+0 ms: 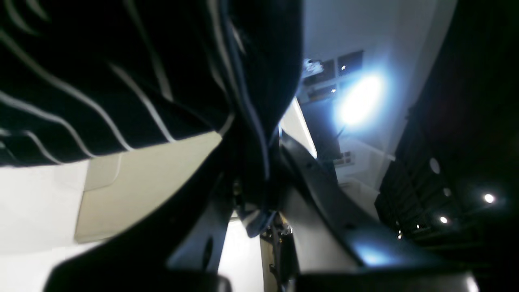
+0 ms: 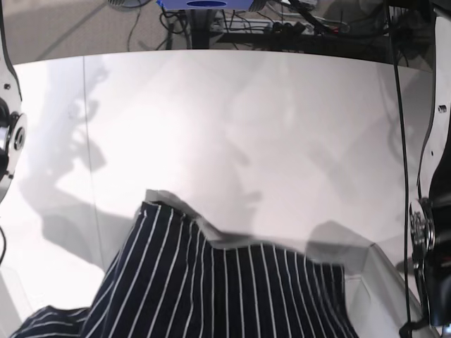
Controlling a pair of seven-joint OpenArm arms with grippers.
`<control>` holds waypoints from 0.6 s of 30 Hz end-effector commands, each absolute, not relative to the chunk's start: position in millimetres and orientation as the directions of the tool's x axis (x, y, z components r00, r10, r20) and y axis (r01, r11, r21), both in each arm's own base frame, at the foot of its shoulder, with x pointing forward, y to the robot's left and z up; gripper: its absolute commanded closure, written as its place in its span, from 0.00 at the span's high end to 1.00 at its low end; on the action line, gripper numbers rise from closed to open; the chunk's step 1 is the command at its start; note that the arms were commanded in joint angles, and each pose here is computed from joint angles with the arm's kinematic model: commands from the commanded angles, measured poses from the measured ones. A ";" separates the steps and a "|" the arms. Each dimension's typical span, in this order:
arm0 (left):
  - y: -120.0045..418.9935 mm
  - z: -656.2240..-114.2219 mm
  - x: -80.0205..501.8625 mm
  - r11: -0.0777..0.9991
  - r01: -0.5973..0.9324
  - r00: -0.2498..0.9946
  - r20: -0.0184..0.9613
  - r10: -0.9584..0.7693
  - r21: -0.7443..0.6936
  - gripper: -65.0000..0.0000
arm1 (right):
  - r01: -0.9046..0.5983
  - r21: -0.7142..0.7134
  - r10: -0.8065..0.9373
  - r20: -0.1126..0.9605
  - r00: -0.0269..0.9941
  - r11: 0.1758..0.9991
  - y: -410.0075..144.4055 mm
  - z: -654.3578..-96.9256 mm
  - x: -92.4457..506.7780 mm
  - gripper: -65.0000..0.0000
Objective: Layout the t-shirt on the table in an organized manner, then fold the t-shirt properly
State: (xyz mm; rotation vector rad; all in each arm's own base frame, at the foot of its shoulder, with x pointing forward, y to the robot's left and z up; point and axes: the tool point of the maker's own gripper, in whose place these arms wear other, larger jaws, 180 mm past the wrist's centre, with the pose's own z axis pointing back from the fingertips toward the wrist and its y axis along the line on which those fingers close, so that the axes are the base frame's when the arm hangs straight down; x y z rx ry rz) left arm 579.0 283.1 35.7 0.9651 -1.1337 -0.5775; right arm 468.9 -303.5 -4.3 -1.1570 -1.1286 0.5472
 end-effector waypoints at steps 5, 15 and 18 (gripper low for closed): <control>285.6 65.9 583.4 0.499 -0.181 0.296 0.531 -0.794 0.847 0.00 | 0.285 -0.897 0.796 0.435 0.421 0.339 -330.2 35.5 469.2 0.00; 285.6 81.5 576.8 0.495 -0.218 0.269 0.540 -0.798 0.841 0.00 | 0.335 -0.898 0.825 0.407 0.391 0.285 -331.2 32.0 464.4 0.00; 286.9 105.3 564.4 0.471 -0.276 0.239 0.535 -0.810 0.838 0.00 | 0.282 -0.920 0.837 0.372 0.402 0.274 -323.4 -0.8 457.7 0.00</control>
